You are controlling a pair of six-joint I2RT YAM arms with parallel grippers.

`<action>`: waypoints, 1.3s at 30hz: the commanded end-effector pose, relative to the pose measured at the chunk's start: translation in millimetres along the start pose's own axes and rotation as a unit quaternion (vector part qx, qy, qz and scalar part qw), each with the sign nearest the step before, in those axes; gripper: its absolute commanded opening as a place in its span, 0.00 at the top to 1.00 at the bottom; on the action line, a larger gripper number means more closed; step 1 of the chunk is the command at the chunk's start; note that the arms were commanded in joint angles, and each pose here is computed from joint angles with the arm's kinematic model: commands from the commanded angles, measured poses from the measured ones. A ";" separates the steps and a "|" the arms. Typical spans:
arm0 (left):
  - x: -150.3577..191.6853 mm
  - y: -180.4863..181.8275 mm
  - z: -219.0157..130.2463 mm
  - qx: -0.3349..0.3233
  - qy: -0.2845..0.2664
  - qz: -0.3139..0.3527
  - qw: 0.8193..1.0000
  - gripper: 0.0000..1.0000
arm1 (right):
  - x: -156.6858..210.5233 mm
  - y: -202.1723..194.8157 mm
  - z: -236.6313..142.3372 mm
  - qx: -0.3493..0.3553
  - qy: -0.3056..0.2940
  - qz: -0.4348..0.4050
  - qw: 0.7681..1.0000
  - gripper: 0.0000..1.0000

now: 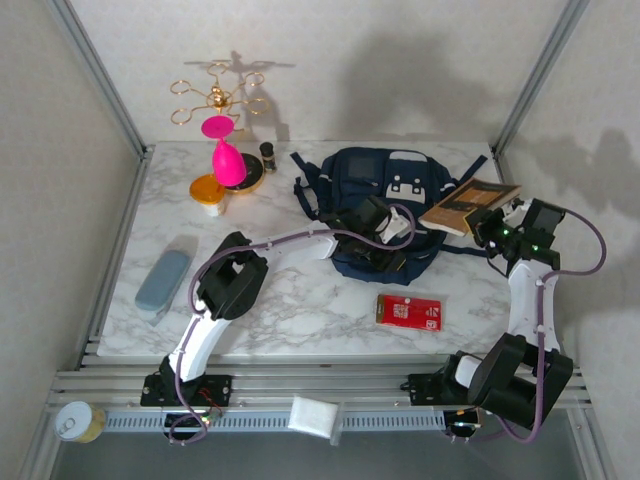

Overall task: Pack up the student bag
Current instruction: Open the student bag at the center of the table.

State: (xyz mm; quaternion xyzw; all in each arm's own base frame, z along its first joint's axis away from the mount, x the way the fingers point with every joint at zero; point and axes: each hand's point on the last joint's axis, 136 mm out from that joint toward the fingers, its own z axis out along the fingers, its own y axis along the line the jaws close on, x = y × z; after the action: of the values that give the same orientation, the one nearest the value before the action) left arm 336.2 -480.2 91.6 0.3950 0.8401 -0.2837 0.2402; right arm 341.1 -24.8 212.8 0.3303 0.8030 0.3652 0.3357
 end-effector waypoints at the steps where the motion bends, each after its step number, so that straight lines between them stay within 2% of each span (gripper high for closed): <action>1: -9.1 11.9 1.7 -0.036 -0.007 0.022 0.999 0.56 | -3.7 20.0 -9.1 -0.038 -0.011 -0.042 0.998 1.00; 7: -8.2 21.6 4.7 -0.042 -0.008 0.014 0.999 0.68 | -0.1 16.0 -7.0 -0.038 -0.005 -0.038 0.999 1.00; 9: -11.2 21.6 2.8 -0.039 -0.010 0.011 0.999 0.77 | 0.8 16.6 -8.0 -0.038 -0.005 -0.040 0.998 1.00; 16: -49.4 20.9 -38.0 -0.056 -0.063 -0.003 0.996 0.99 | 0.2 15.9 -21.8 -0.004 -0.022 -0.052 0.998 1.00; 26: -107.1 13.3 -124.9 -0.106 -0.167 -0.030 0.980 1.00 | 9.6 7.0 -46.1 0.060 -0.036 -0.054 0.996 1.00; 31: -137.4 6.0 -165.2 -0.114 -0.234 -0.044 0.964 1.00 | 24.5 -1.2 -56.2 0.089 -0.025 -0.059 0.994 1.00; 35: -150.7 4.5 -182.6 -0.123 -0.269 -0.051 0.954 1.00 | 36.8 0.0 -67.0 0.098 -0.021 -0.069 0.993 1.00; 39: -149.3 9.6 -177.2 -0.135 -0.261 -0.055 0.954 1.00 | 39.5 37.1 -86.9 0.048 -0.035 -0.077 0.995 1.00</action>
State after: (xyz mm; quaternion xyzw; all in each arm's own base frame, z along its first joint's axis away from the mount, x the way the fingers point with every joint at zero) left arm 382.5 -443.5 231.8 0.2728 0.8384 -0.2461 0.4026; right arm 268.3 -14.9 236.8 0.3258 0.8387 0.2798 0.3348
